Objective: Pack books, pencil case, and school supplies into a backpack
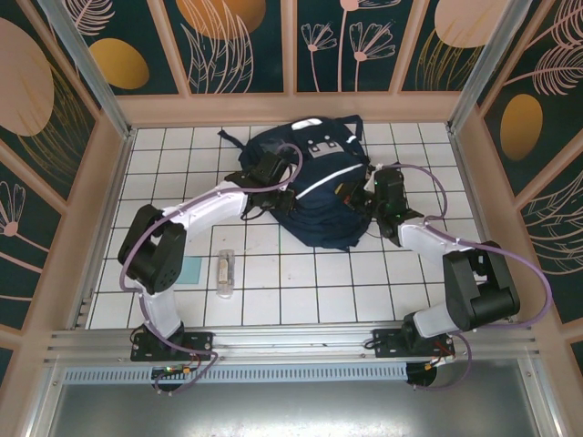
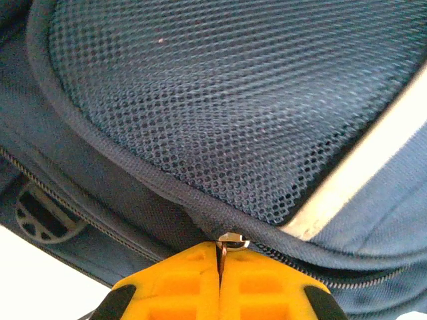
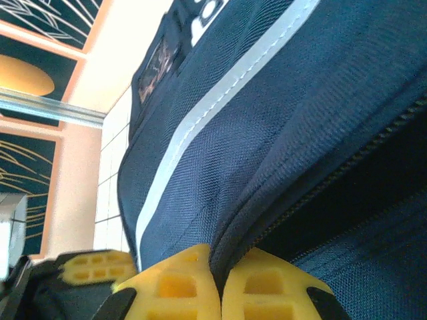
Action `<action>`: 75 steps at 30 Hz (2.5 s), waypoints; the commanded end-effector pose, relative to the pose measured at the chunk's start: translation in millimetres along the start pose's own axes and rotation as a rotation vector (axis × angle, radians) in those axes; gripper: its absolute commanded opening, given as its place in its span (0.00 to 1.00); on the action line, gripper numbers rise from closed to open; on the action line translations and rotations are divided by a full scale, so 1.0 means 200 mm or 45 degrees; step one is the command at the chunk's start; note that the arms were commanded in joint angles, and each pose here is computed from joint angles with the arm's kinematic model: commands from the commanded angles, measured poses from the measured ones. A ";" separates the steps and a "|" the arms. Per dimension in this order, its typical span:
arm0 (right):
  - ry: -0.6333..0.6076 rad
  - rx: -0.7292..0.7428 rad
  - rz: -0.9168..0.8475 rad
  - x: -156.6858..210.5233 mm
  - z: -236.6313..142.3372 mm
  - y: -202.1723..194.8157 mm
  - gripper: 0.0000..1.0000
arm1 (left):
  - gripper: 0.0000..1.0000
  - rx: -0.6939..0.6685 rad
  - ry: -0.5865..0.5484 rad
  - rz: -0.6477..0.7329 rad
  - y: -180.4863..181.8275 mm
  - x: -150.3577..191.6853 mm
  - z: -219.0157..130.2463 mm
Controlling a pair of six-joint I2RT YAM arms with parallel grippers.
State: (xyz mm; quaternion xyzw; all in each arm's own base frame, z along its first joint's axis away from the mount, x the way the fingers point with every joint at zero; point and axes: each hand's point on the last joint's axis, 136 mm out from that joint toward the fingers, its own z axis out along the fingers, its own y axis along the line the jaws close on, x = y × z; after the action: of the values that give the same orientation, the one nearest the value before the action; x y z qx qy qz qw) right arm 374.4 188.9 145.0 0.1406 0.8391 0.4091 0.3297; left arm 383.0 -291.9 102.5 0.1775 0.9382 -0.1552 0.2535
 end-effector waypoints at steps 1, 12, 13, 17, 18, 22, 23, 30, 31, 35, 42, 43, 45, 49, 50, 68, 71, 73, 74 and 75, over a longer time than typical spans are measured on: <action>-0.028 0.029 -0.069 -0.01 -0.04 0.03 0.00 | 0.00 -0.337 -0.103 -0.158 0.42 -0.14 -0.03; -0.009 0.047 -0.091 0.00 0.02 0.08 0.00 | 0.10 -0.346 -0.128 -0.061 0.44 -0.20 -0.12; -0.005 0.044 -0.096 0.00 0.03 0.09 0.00 | 0.20 -0.329 -0.131 -0.068 0.42 -0.20 -0.13; 0.013 0.035 -0.103 0.00 0.04 0.13 0.14 | 0.56 -0.320 -0.162 -0.120 0.42 -0.20 -0.19; 0.012 0.038 -0.106 0.00 0.03 0.13 0.25 | 0.59 -0.339 -0.176 -0.133 0.43 -0.20 -0.22; -0.009 0.090 -0.110 -0.02 0.01 0.13 0.60 | 0.86 -0.482 -0.254 -0.222 0.52 -0.18 -0.35; -0.021 0.110 -0.106 -0.04 0.00 0.12 0.66 | 0.98 -0.506 -0.295 -0.252 0.53 -0.19 -0.42; -0.104 0.174 -0.092 -0.12 -0.09 0.14 0.99 | 0.99 -0.531 -0.254 -0.415 0.58 0.04 -0.48; -0.114 0.167 -0.098 -0.13 -0.11 0.16 0.99 | 0.99 -0.509 -0.233 -0.446 0.57 0.09 -0.47; -0.145 0.157 -0.113 -0.14 -0.14 0.17 0.99 | 0.99 -0.443 -0.129 -0.560 0.55 0.33 -0.44; -0.155 0.230 -0.086 -0.11 -0.14 0.10 0.99 | 0.99 -0.358 0.122 -0.649 0.51 0.76 -0.34; -0.152 0.238 -0.082 -0.10 -0.13 0.09 0.99 | 0.99 -0.340 0.141 -0.662 0.50 0.80 -0.33; -0.148 0.253 -0.079 -0.07 -0.12 0.07 0.99 | 0.99 -0.314 0.181 -0.677 0.49 0.88 -0.31; -0.131 0.247 -0.073 -0.03 -0.09 0.08 0.99 | 0.98 -0.287 0.245 -0.700 0.48 1.01 -0.28; -0.127 0.249 -0.076 -0.02 -0.09 0.09 0.99 | 0.96 -0.266 0.256 -0.707 0.47 1.04 -0.27; -0.104 0.230 -0.116 0.01 -0.04 0.13 0.97 | 0.46 -0.253 0.255 -0.689 0.47 1.02 -0.19; -0.049 0.146 -0.181 0.06 -0.02 0.21 0.95 | 0.43 -0.206 0.165 -0.725 0.44 0.89 -0.20; -0.002 0.108 -0.228 0.11 0.01 0.24 0.92 | 0.42 -0.166 0.095 -0.749 0.42 0.78 -0.22; 0.020 0.083 -0.256 0.13 0.01 0.27 0.91 | 0.41 -0.147 0.062 -0.757 0.40 0.72 -0.23; 0.039 0.064 -0.283 0.15 0.02 0.29 0.91 | 0.39 -0.129 0.037 -0.766 0.39 0.68 -0.23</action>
State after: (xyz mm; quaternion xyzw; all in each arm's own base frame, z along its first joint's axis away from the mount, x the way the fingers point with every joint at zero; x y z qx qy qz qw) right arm 354.3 221.1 163.1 0.1027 0.8716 0.3294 0.3482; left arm 251.2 -133.8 21.1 -0.1127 0.9789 -0.0894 0.1454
